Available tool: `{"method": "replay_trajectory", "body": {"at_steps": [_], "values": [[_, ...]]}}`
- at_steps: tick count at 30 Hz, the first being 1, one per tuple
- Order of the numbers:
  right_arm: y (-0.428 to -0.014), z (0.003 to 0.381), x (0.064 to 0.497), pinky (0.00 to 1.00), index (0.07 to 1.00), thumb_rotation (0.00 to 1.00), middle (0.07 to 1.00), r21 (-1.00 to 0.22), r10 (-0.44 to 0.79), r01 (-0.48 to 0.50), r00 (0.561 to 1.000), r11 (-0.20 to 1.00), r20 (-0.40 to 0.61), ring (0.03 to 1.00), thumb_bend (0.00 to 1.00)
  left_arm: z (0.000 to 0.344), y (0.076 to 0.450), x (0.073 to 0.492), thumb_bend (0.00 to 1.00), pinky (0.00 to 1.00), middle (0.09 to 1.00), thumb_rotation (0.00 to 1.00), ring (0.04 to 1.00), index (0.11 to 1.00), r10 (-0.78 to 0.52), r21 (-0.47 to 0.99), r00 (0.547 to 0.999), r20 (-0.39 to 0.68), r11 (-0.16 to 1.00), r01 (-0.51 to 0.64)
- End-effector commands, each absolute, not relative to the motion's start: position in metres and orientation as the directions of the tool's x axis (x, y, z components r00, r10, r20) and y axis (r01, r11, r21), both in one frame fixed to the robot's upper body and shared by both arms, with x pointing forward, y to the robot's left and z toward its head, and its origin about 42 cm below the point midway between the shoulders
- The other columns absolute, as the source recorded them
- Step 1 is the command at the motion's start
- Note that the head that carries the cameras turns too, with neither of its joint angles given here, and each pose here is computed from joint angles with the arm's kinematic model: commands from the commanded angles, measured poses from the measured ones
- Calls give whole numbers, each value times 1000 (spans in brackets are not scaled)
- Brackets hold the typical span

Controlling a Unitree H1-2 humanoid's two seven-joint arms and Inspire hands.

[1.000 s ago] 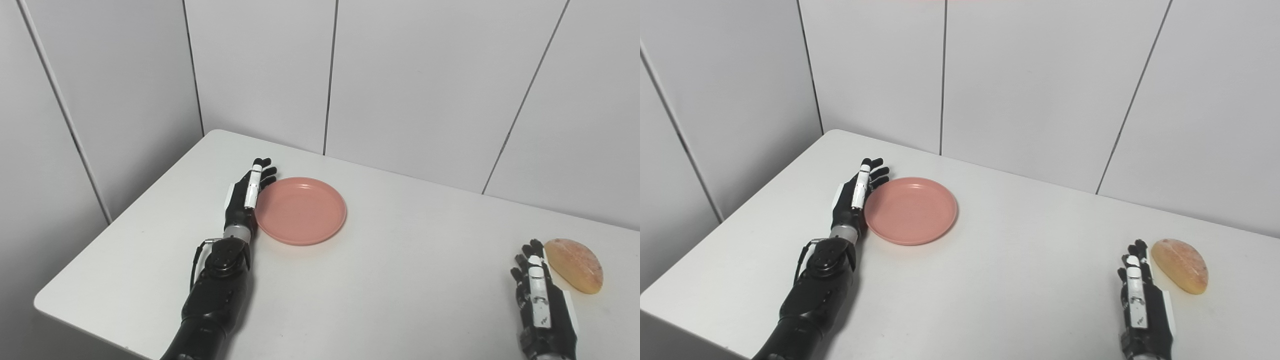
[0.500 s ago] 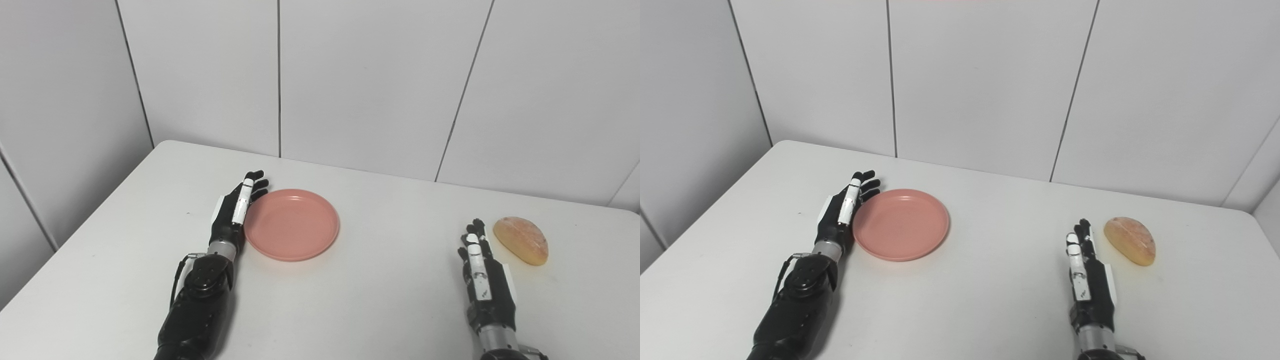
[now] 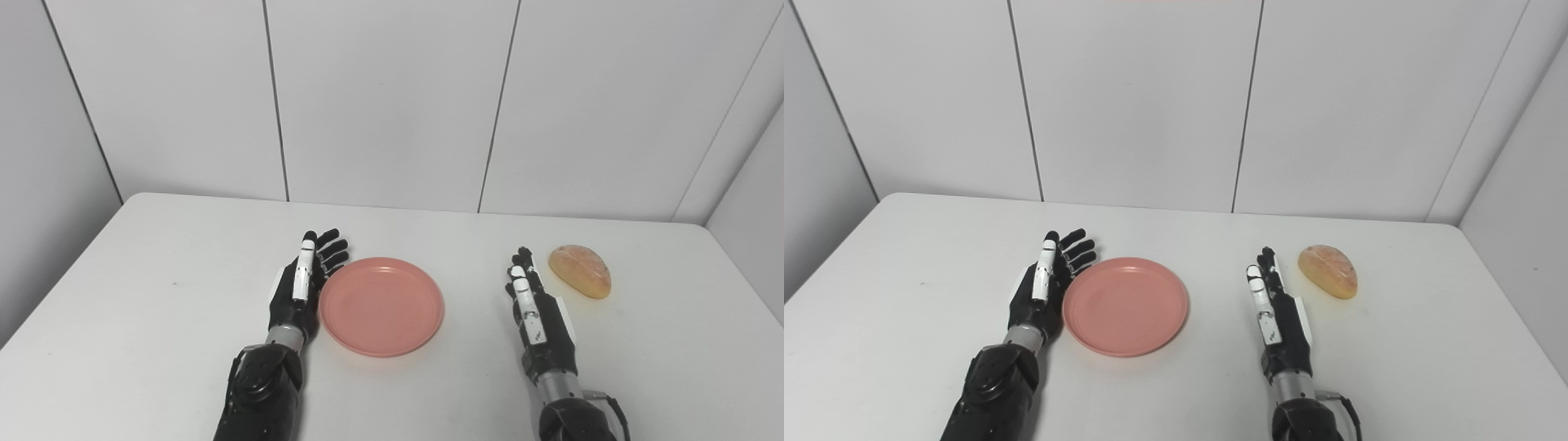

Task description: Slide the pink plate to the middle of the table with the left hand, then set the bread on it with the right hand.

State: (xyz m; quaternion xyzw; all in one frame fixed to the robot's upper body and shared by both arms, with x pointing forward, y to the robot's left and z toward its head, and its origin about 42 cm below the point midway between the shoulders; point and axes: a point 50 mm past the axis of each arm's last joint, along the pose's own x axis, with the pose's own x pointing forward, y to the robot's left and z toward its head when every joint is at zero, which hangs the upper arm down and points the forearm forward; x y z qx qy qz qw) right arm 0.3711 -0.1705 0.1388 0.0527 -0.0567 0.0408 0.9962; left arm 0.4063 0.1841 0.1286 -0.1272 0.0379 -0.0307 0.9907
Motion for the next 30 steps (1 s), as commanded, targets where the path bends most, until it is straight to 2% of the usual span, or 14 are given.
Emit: {"method": "replay_trajectory", "body": {"at_steps": [1, 9, 13, 18, 19, 22, 26, 30], "values": [[-160, 164, 382, 1000, 1000, 887, 1000, 111, 81, -104, 978, 988, 193, 1000, 573, 114, 180, 396, 446, 849, 825, 1000, 843, 807, -101, -280, 983, -150, 959, 56], [-165, 168, 382, 1000, 1000, 900, 1000, 91, 83, -102, 977, 991, 194, 1000, 604, 118, 153, 379, 496, 913, 872, 1000, 893, 845, -162, -345, 972, -169, 934, 95], [-166, 169, 384, 1000, 1000, 912, 1000, 85, 85, -103, 978, 991, 191, 1000, 620, 115, 145, 374, 475, 917, 881, 1000, 897, 854, -171, -332, 972, -160, 937, 111], [-168, 169, 386, 1000, 1000, 877, 1000, 106, 74, -96, 979, 990, 192, 1000, 632, 109, 138, 370, 481, 914, 883, 1000, 901, 855, -189, -303, 973, -130, 942, 143], [-169, 170, 386, 1000, 1000, 866, 1000, 107, 71, -93, 979, 990, 193, 1000, 627, 108, 137, 370, 465, 939, 889, 1000, 907, 865, -194, -295, 974, -117, 943, 153], [-171, 171, 388, 1000, 1000, 859, 1000, 79, 46, -64, 978, 995, 204, 1000, 636, 103, 134, 367, 445, 989, 906, 1000, 929, 886, -202, -226, 976, -76, 957, 181], [-178, 175, 393, 1000, 1000, 842, 1000, 16, 23, -28, 969, 999, 248, 1000, 621, 97, 134, 366, 446, 1000, 920, 1000, 955, 901, -191, -160, 980, -49, 970, 181], [-190, 182, 398, 1000, 1000, 879, 1000, -69, 12, 7, 961, 998, 275, 1000, 668, 93, 134, 368, 442, 1000, 937, 1000, 972, 913, -182, -153, 983, -30, 973, 175]]}}
